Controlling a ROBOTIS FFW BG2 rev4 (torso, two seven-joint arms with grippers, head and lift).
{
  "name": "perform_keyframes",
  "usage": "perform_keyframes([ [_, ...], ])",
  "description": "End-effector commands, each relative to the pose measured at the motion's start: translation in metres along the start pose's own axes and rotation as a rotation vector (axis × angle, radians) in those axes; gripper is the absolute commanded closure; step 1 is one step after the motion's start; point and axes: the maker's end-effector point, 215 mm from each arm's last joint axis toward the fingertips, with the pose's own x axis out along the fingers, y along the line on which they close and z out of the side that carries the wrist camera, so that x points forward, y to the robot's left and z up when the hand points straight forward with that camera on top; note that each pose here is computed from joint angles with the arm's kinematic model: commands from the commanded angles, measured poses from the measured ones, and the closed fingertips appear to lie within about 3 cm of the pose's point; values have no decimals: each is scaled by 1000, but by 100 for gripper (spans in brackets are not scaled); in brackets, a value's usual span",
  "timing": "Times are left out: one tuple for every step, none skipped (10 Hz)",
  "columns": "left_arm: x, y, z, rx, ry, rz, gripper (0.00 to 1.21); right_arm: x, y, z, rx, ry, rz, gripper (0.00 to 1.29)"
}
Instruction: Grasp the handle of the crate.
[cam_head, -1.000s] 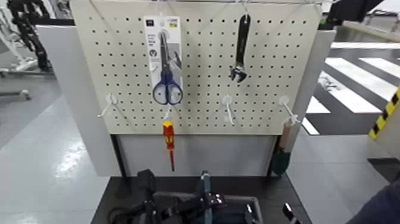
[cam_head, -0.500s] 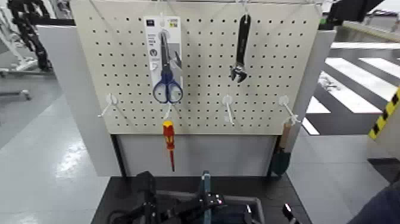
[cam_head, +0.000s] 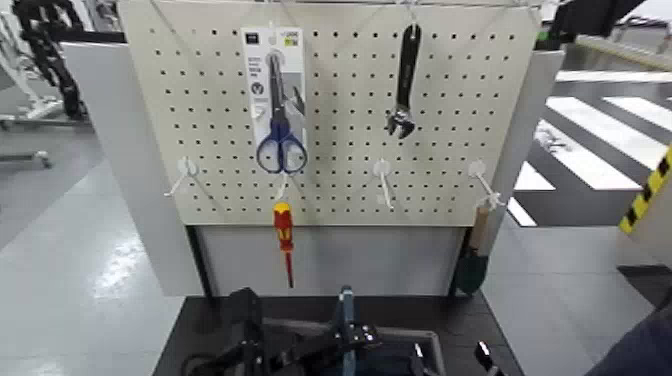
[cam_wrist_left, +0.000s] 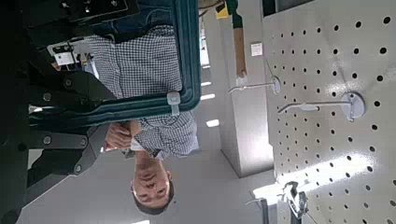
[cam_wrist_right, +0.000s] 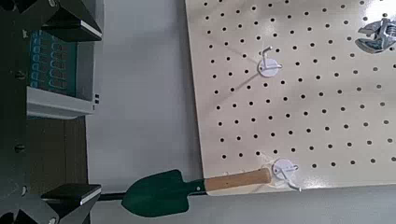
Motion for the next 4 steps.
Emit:
perform_keyframes([
  [1, 0, 0, -2, 0, -3, 119, 0, 0, 0, -9, -1, 2, 15],
  [1, 0, -1, -2, 2, -5, 119, 1, 0, 1, -17, -2, 1, 15],
  [1, 0, -1, -2, 1, -6, 119, 1, 0, 1, -20, 0, 1, 15],
  [1, 0, 0, -3, -1, -10, 119, 1, 0, 1, -21, 1, 1, 15],
])
